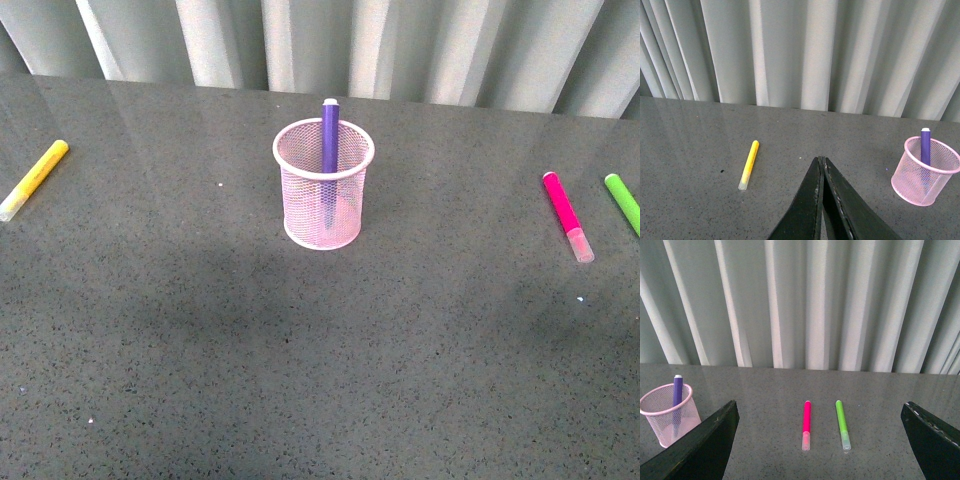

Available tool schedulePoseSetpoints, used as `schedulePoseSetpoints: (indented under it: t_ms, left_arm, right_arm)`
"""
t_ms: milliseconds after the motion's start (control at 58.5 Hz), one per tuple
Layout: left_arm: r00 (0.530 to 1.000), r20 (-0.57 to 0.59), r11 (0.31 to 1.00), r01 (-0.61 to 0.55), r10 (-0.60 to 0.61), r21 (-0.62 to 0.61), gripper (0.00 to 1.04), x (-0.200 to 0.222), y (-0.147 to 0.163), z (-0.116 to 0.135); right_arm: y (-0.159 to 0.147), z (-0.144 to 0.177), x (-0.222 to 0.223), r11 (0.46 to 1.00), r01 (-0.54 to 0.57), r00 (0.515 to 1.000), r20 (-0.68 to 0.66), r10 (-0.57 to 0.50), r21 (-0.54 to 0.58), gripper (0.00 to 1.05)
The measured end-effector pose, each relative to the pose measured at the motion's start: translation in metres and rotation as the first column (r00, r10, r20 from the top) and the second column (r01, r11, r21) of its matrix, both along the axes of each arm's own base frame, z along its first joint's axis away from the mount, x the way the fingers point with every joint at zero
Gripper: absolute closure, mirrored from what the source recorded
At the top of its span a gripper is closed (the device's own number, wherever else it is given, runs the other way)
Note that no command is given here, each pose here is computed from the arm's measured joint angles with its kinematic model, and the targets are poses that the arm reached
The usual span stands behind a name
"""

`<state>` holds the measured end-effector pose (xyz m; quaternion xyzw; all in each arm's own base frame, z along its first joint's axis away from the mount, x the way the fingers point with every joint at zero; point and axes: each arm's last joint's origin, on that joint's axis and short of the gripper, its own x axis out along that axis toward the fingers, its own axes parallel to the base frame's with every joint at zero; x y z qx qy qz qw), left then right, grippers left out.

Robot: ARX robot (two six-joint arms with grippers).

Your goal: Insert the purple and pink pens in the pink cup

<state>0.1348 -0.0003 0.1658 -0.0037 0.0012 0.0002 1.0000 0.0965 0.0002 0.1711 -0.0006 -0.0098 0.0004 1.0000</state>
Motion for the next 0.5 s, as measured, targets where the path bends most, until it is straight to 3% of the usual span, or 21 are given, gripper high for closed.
schedulePoseSetpoints:
  t_ms: [496]
  left_arm:
    - [1.000,0.014,1.000,0.000,0.000,0.000,1.01,-0.017,0.000,0.004]
  right_arm:
    - [0.000,0.000,0.000,1.000,0.000,1.000,0.000,0.000,0.000,0.07]
